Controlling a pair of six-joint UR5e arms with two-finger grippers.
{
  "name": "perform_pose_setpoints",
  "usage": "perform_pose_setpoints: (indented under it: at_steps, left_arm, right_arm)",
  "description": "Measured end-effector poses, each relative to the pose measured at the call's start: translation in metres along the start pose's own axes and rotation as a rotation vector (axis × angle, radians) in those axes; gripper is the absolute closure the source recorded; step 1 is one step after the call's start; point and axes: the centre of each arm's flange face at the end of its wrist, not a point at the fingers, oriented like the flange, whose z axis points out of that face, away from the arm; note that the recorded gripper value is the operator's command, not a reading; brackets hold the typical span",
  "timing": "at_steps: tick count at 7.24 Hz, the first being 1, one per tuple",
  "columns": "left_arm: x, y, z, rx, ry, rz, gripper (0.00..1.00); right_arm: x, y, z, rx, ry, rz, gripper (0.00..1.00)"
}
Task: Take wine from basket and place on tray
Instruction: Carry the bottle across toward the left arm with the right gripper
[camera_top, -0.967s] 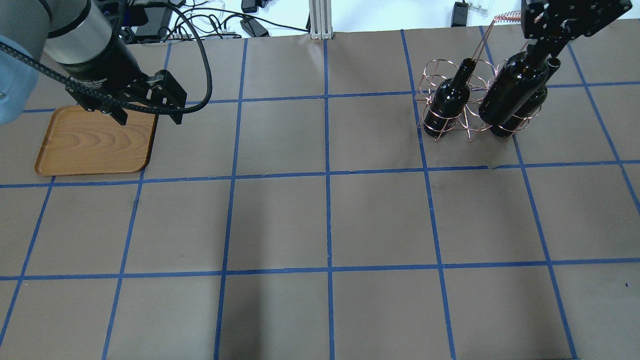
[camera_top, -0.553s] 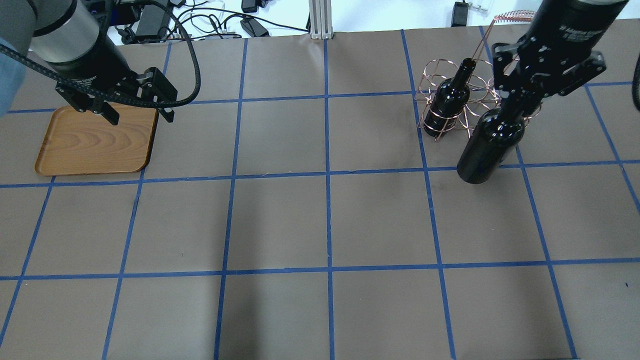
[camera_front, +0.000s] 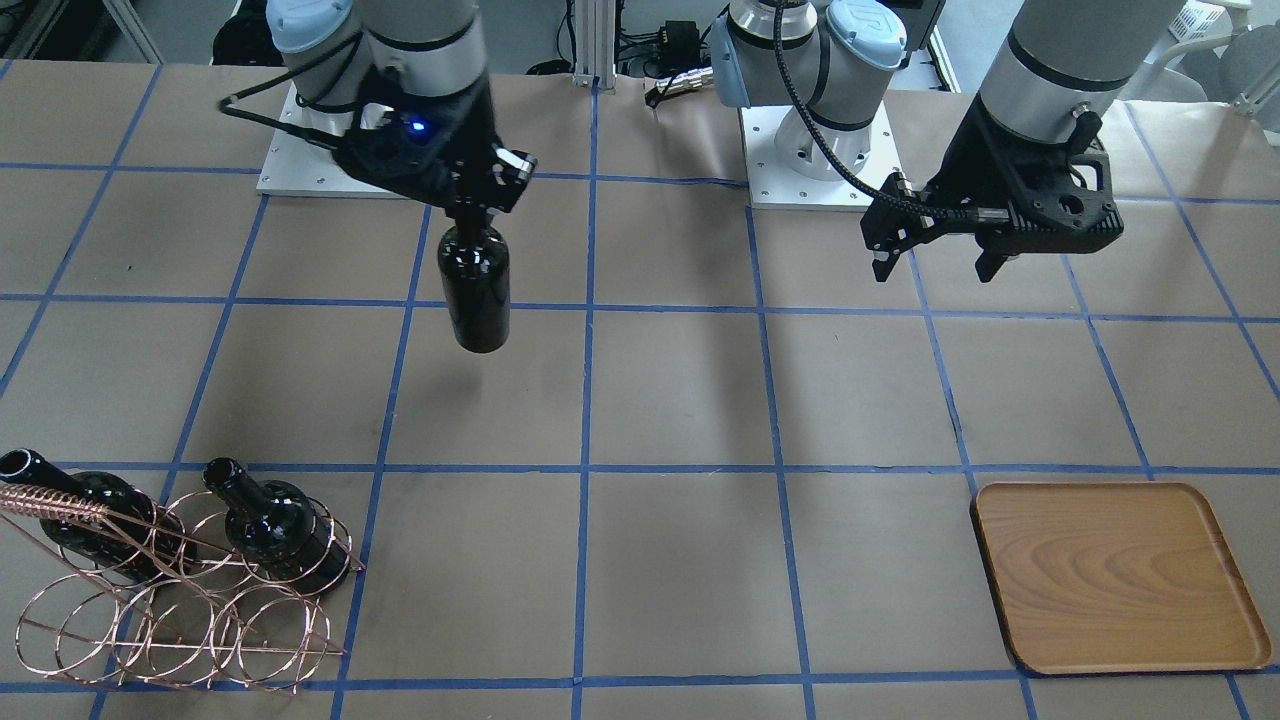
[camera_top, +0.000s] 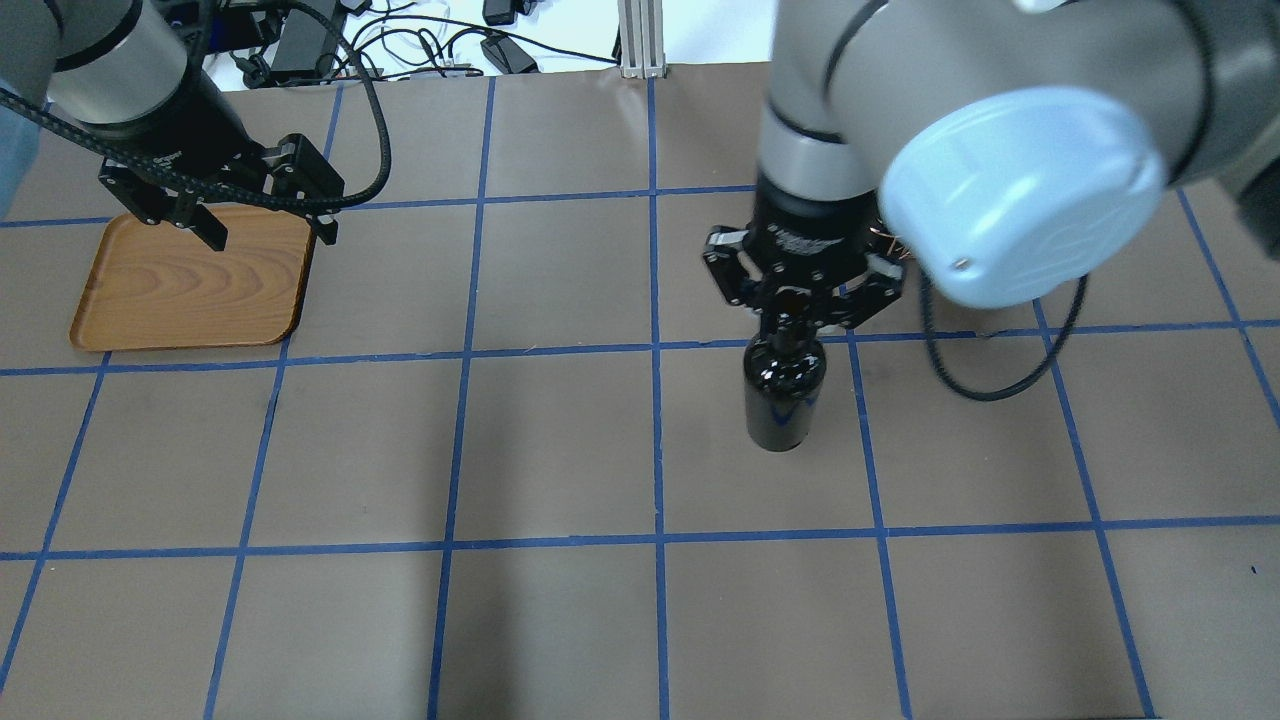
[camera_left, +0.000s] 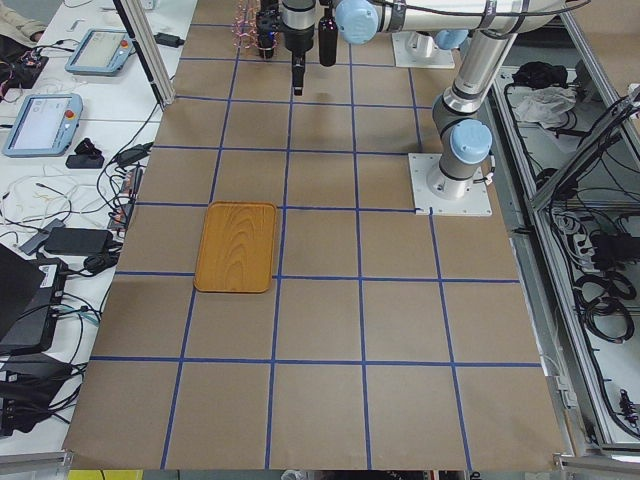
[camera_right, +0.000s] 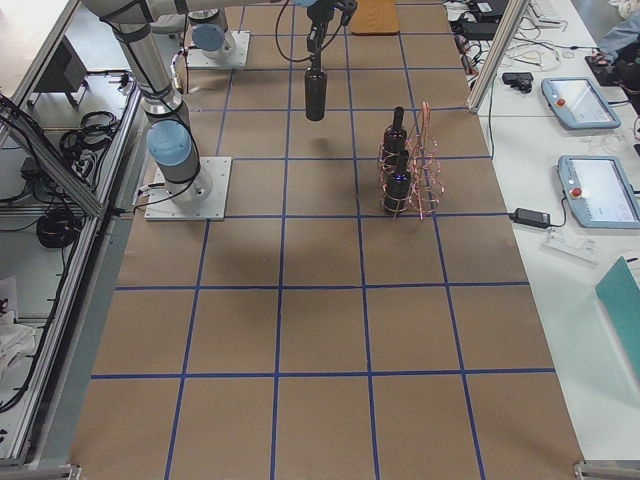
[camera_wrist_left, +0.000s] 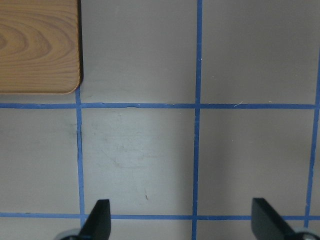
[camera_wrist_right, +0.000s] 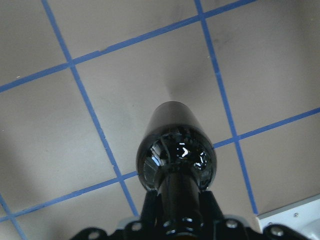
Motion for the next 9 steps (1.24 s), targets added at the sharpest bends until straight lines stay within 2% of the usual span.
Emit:
perform_pose_setpoints:
  at_steps: [3,5,7,9]
  left_arm:
    - [-0.056,-0.007,0.001,-0.002,-0.001,0.034,0.00]
    - [-0.109,-0.008,0.007,-0.013,0.002,0.059,0.00]
    - [-0.139,-0.009,0.011,-0.020,0.003,0.066,0.00]
    - [-0.150,-0.009,0.012,-0.021,0.003,0.070,0.00]
  right_arm:
    - [-0.099,0.075,0.039,0.063,-0.045,0.056,1.00]
    - [-0.134,0.124,0.044,0.076,-0.069,0.082,1.00]
    - [-0.168,0.151,0.042,0.078,-0.081,0.088,1.00]
    - [-0.202,0.163,0.042,0.077,-0.094,0.107,1.00]
